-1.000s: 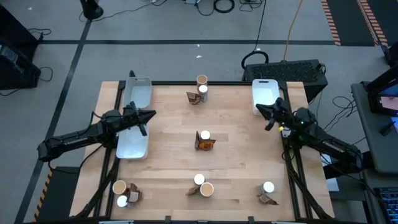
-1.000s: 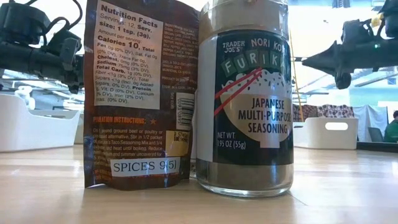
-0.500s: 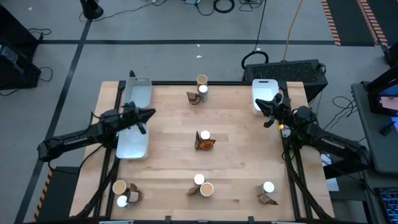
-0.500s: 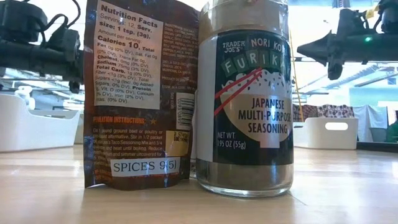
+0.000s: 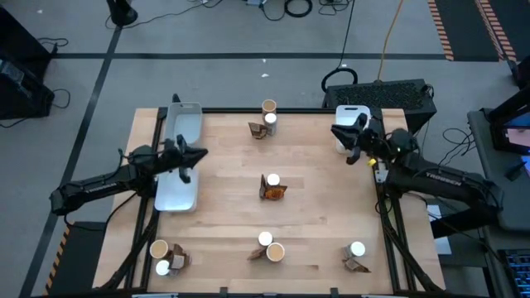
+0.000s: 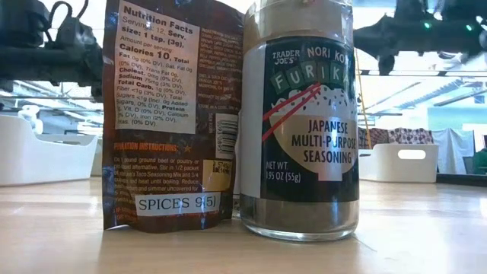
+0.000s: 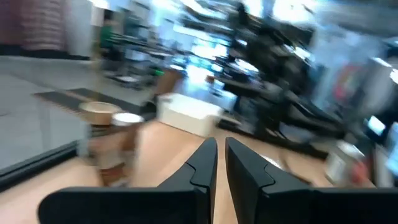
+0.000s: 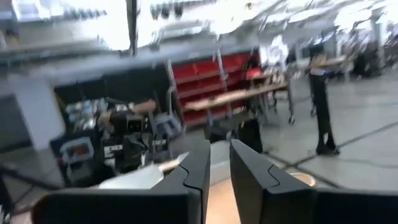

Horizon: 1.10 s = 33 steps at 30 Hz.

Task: Sort spices by type
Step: Put the top gold seasoning bottle into the right white bin

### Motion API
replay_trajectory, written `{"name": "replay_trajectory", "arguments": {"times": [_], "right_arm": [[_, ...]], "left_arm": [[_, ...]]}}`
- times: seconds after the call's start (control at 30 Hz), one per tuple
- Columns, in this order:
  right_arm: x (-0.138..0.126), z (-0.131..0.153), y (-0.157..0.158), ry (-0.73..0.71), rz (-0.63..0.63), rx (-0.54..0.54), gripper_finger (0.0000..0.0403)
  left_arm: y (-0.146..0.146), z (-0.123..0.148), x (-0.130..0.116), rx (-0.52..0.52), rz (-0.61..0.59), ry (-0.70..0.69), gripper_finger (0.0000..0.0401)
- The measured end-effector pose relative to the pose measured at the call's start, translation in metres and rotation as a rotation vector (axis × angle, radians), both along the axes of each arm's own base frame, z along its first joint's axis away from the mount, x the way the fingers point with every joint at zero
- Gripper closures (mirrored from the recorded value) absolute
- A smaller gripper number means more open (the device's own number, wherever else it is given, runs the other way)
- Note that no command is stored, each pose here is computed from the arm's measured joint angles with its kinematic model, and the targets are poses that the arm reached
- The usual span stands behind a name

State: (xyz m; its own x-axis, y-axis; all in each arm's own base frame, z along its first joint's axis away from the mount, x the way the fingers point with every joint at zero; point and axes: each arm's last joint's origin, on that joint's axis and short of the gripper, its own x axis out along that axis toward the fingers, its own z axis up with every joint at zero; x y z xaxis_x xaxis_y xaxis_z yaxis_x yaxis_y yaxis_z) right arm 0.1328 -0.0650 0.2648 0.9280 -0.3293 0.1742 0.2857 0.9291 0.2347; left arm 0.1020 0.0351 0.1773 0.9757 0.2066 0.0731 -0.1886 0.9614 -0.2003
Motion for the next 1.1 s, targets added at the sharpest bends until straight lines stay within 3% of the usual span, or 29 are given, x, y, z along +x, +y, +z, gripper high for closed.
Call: {"name": "replay_trajectory", "arguments": {"times": [0.37,0.63,0.97,1.1], "right_arm": [[0.080,0.040,0.001,0.311,0.165,-0.034,0.0309],[0.133,0.058,0.035,0.529,0.360,-0.047,0.0303],[0.165,0.056,0.070,0.710,0.488,-0.035,0.0302],[0.173,0.044,0.072,0.754,0.495,-0.027,0.0302]], "left_arm": [[-0.006,0.032,0.010,-0.035,-0.132,0.225,0.0362],[-0.024,0.052,0.028,0.063,-0.182,0.277,0.0362],[-0.045,0.051,0.055,0.196,-0.213,0.364,0.0362],[-0.042,0.055,0.061,0.231,-0.090,0.527,0.0362]]}}
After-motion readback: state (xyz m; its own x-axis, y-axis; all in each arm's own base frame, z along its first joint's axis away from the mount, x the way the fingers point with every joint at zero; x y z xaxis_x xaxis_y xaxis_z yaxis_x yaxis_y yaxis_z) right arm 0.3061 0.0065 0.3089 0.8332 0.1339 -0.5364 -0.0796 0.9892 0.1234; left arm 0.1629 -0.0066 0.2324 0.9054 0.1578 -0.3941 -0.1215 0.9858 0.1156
